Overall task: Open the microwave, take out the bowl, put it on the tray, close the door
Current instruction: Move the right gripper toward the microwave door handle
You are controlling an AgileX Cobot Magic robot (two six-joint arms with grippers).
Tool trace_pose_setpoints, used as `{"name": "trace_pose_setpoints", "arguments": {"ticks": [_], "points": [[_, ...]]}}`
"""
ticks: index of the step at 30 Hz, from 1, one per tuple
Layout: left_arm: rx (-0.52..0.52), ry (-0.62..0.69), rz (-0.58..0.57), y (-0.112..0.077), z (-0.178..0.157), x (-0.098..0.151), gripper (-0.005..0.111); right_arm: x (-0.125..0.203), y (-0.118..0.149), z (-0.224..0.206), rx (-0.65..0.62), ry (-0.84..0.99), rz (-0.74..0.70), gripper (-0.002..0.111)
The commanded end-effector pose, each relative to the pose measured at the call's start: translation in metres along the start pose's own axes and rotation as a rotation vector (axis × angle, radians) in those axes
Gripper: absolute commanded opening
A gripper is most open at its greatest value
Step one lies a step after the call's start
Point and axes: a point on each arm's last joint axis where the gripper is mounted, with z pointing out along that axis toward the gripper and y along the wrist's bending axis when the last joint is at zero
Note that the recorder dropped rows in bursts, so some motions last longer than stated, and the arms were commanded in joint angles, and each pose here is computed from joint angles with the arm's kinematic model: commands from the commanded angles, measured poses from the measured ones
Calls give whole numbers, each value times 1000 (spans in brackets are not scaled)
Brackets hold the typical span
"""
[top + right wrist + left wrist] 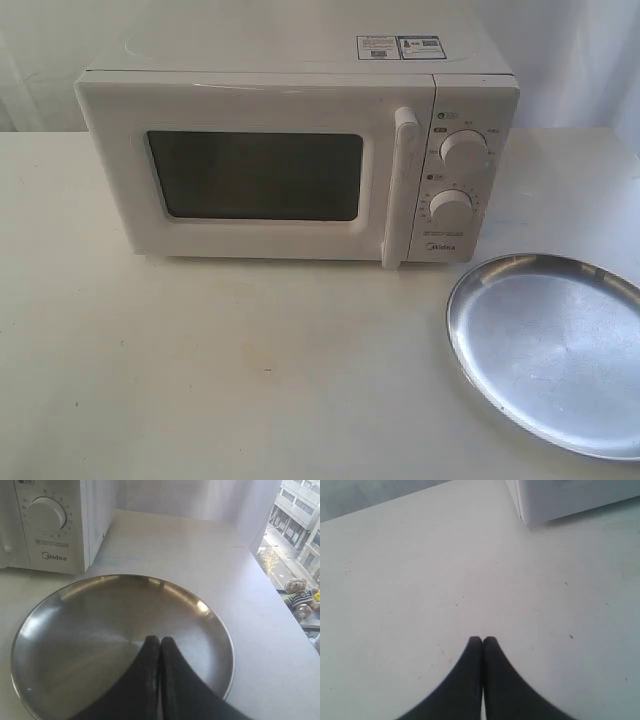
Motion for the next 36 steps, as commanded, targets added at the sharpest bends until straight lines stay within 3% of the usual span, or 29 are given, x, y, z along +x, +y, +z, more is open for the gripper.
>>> {"name": "trace_pose_setpoints", "arguments": {"ticks": [1,5,8,13,15,18,23,28,32,36], "points": [[5,-3,-4,-1,0,1,0,-1,0,0,6,-17,-9,0],[5,-3,-4,-1,0,1,0,-8,0,-1,0,-100,13,0],[5,-3,-4,-1,0,1,0,-26,2,-4,-84,-290,418,0],[5,-3,-4,-1,0,1,0,-55,-4,-20,-110,-663,475,0],[5,-3,-4,-1,0,1,0,-64,-7,-27,-156,-790,592,0],[5,-3,-4,-1,0,1,0,-66,-8,-30,-235,-817,749,0],[5,-3,-4,-1,0,1,0,-89,-9,-36,-240,-845,696,0],[5,-3,-4,-1,0,1,0,-140,-10,-24,-234,-793,604,0],[5,-3,-4,-1,0,1,0,-172,3,16,-279,-667,354,0],[5,-3,-4,-1,0,1,0,-166,30,62,-471,-544,27,0]]}}
